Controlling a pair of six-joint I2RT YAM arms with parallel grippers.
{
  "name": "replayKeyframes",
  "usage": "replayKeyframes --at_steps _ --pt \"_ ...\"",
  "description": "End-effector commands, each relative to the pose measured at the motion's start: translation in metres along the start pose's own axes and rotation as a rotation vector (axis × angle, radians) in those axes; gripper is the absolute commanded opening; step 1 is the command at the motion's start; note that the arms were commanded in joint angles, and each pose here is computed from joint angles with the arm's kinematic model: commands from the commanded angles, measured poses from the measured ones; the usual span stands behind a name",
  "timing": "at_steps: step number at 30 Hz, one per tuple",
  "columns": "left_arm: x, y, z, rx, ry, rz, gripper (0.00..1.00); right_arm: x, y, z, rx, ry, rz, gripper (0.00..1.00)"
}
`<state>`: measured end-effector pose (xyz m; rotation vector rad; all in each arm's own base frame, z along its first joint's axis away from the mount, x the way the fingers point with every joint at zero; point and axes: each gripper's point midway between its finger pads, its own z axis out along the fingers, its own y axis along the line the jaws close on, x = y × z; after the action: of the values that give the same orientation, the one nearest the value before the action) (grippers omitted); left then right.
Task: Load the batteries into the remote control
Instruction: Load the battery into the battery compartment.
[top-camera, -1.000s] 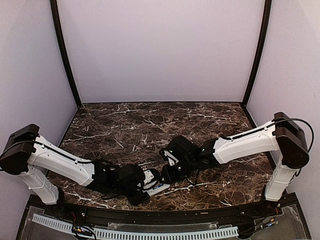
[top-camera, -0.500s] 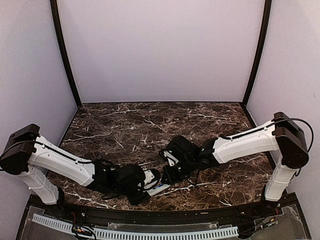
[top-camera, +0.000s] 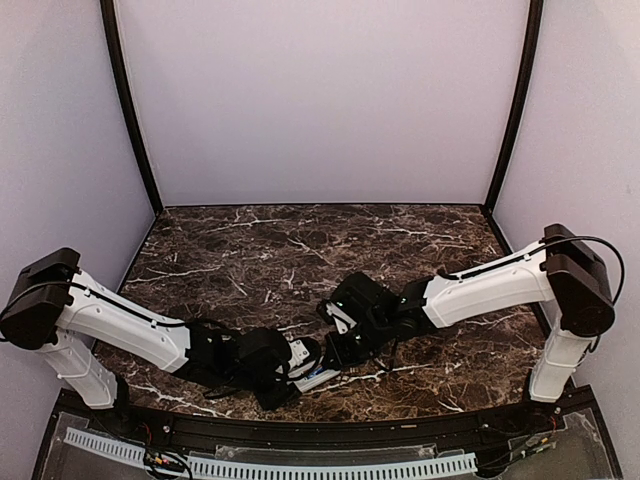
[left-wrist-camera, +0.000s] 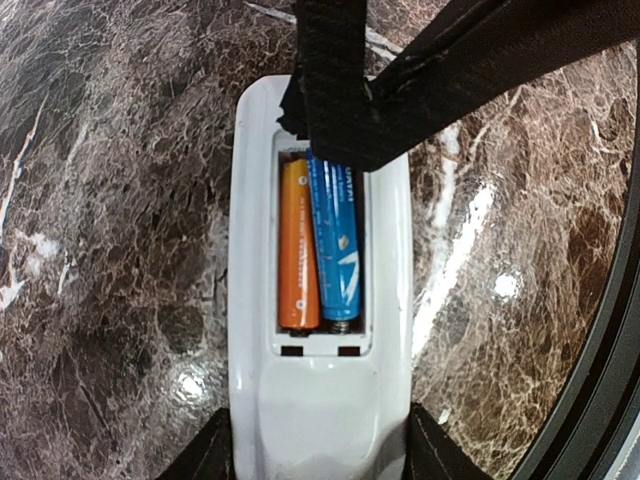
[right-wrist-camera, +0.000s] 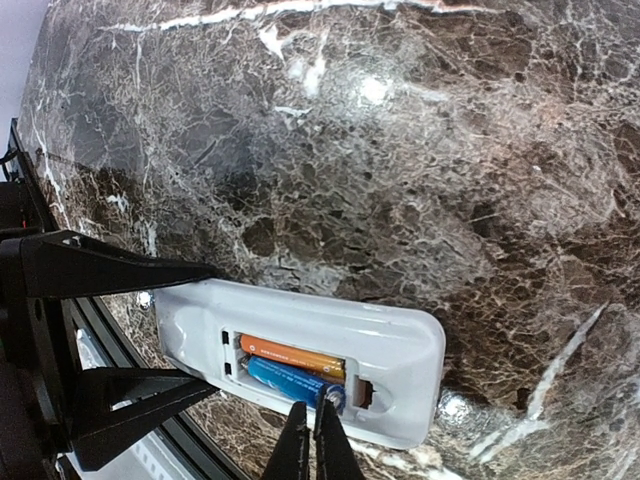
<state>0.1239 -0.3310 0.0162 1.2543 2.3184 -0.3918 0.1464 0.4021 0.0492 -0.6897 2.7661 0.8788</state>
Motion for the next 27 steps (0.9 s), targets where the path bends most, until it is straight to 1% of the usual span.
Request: replayKeyframes --at_steps 1,6,10,15,19,21,25,27 --pt "0.033 -0.002 0.009 0.022 0.127 0.007 0.51 0.007 0.001 0.009 0.002 0.038 -0.012 0.03" --pt "0.034 -0.002 0.009 0.021 0.129 0.006 0.51 -0.007 0.0 -0.016 0.081 -0.011 -0.094 0.07" --pt "0.034 -0.002 0.01 0.021 0.134 0.007 0.51 -0.019 0.005 -0.03 0.091 -0.049 -0.131 0.11" --pt "0.034 -0.003 0.01 0.022 0.135 0.007 0.5 -0.021 -0.002 -0.021 0.099 -0.035 -0.111 0.17" --pt "0.034 -0.003 0.01 0.022 0.136 0.007 0.49 -0.021 -0.005 -0.007 0.095 -0.01 -0.115 0.19" --pt "0.035 -0.003 0.01 0.022 0.137 0.007 0.49 -0.02 -0.005 -0.002 0.096 0.003 -0.119 0.19" --pt "0.035 -0.003 0.011 0.023 0.14 0.008 0.48 -0.018 -0.003 0.002 0.073 0.014 -0.117 0.15" --pt "0.035 -0.003 0.011 0.023 0.141 0.007 0.48 -0.016 -0.005 0.002 0.075 0.019 -0.111 0.14"
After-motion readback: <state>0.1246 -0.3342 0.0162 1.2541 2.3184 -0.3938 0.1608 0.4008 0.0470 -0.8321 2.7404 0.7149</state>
